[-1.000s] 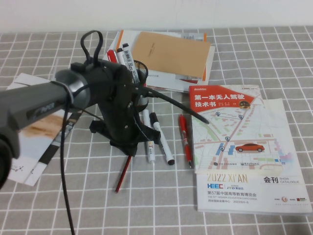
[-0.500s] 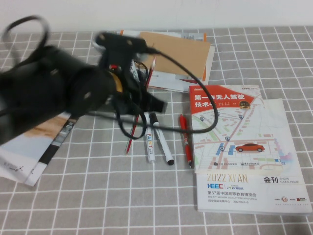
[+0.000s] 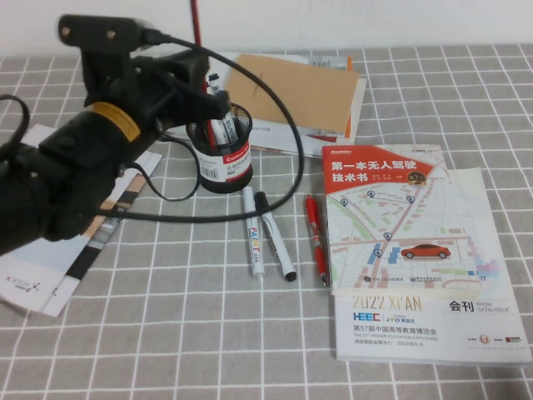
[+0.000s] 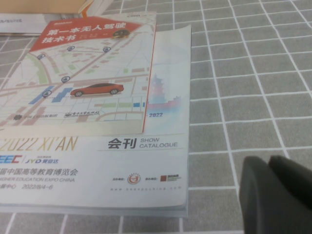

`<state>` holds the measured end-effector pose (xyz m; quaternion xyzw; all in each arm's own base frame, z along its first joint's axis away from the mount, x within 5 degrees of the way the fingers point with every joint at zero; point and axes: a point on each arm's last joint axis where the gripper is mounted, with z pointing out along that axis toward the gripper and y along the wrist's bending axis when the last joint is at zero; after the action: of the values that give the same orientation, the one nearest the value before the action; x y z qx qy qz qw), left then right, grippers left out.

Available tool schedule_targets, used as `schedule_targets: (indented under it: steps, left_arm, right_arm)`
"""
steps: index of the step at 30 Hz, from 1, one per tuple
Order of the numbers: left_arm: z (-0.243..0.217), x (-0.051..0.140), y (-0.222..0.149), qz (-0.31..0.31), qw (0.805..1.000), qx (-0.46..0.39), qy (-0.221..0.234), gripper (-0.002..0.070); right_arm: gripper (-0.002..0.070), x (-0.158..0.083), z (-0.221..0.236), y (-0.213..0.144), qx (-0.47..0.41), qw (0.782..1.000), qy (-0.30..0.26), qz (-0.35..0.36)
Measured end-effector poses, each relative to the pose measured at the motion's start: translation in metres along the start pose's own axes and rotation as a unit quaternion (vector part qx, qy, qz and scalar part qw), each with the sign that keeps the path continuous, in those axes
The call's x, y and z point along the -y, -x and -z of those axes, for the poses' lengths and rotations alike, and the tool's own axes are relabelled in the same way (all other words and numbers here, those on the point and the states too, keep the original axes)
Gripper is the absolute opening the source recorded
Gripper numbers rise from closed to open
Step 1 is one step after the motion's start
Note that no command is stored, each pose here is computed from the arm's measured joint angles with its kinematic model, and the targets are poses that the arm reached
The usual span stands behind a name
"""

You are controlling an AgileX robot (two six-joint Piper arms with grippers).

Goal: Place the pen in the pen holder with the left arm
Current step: Place the pen onto the pen holder

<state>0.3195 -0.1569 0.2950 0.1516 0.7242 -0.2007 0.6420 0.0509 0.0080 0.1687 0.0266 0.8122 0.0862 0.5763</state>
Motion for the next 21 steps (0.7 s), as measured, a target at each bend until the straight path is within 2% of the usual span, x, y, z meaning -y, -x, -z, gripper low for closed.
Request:
schedule_targets:
  steps: [8, 14, 21]
  left_arm:
    - [-0.027, -0.029, -0.027, 0.033, 0.996, 0.081, 0.003, 0.0023]
    - [-0.043, -0.047, -0.051, 0.049, 0.996, 0.077, 0.015, 0.0022]
    - [-0.062, -0.053, -0.052, 0.045, 0.995, 0.088, 0.010, 0.0022]
  right_arm:
    - [-0.0013, 0.000, 0.000, 0.000, 0.000, 1.000, 0.000, 0.000]
    - [-0.0013, 0.000, 0.000, 0.000, 0.000, 1.000, 0.000, 0.000]
    - [-0.0013, 0.000, 0.000, 0.000, 0.000, 1.000, 0.000, 0.000]
